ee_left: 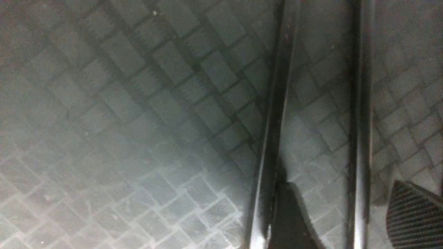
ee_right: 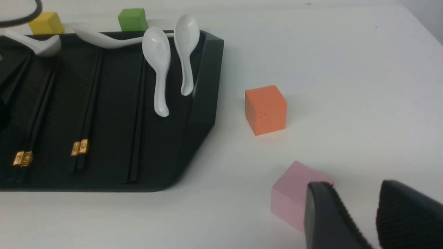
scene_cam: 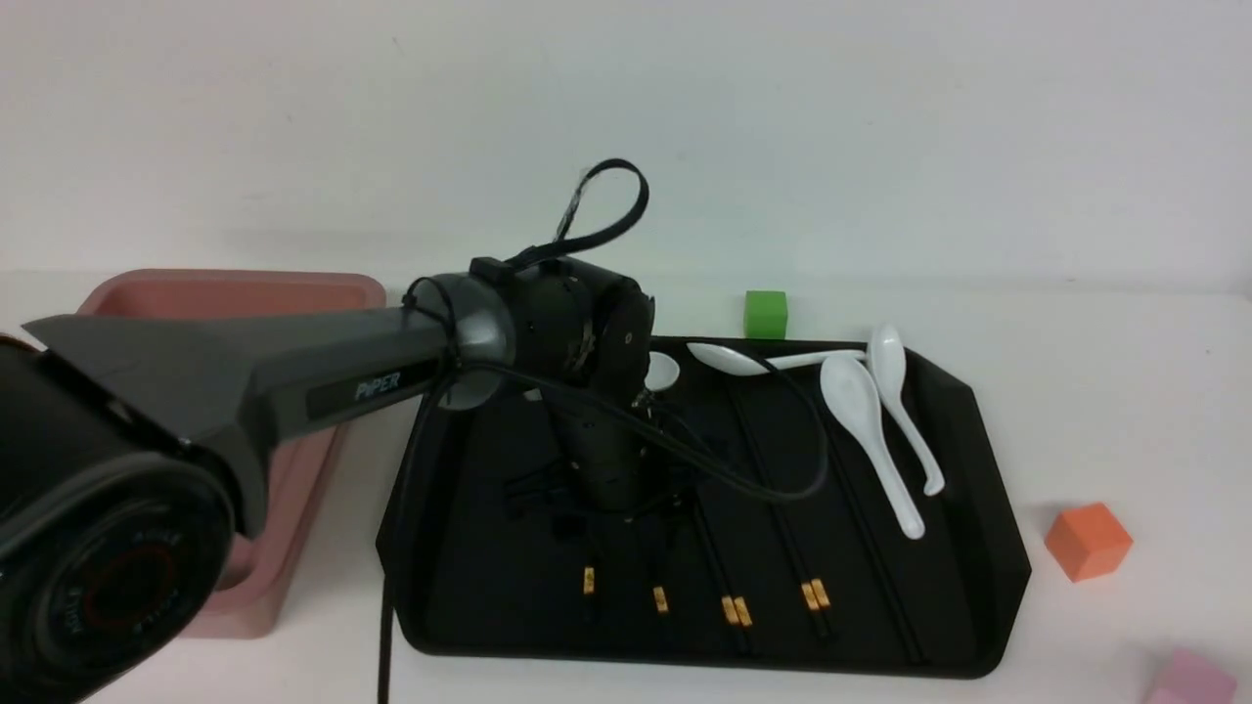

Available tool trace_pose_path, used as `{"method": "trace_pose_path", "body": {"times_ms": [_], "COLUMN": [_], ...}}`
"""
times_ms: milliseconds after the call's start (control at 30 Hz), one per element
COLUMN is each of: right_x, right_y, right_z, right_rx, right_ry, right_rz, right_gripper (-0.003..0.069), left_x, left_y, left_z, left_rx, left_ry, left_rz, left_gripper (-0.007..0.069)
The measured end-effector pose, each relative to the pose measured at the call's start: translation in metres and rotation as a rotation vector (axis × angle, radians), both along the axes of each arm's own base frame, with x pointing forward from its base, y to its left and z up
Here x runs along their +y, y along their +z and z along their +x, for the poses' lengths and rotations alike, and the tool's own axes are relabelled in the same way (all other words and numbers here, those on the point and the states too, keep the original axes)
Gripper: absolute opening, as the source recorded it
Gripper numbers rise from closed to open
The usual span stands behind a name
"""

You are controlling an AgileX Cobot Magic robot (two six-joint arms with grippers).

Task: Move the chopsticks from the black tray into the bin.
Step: Use the left arm to grab a pair of chopsticks

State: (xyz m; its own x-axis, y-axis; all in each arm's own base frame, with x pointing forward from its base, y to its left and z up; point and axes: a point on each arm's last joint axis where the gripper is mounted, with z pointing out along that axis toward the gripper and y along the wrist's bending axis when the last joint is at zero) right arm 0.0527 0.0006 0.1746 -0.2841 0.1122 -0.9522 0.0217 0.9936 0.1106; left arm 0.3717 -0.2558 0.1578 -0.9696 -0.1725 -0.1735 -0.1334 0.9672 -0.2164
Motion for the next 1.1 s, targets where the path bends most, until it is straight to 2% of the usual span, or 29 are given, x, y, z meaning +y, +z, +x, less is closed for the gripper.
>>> {"method": "trace_pose_path", "body": {"times_ms": [267,533,733,1000,1100], "right_x": [0.000,0.000,0.000,0.000,0.000], "right_y": [0.000,0.000,0.000,0.000,0.000], "right_z": [0.000,0.000,0.000,0.000,0.000], "right_rx": [0.000,0.000,0.000,0.000,0.000], "right_ry": [0.000,0.000,0.000,0.000,0.000], "right_rz": [0.000,0.000,0.000,0.000,0.000], "right_gripper": [0.0242,0.0242,0.0242,0.0242,0.0242], "left_x": [0.001,0.003,0.003,-0.001,0.000], "left_y": [0.008,0.064,0.055,0.036,0.026], "left_z": [-0.001,0.007,0.009,0.016,0.018], "left_rx": [0.007,-0.061,-0.053,-0.065,-0.056], "left_ry": [-0.003,-0.031,-0.034,-0.039,-0.047], "left_rz": [0.007,0.056,0.084,0.088,0.118], "left_gripper": [0.0372,0.0372,0.0377,0.0477,0.0488]}}
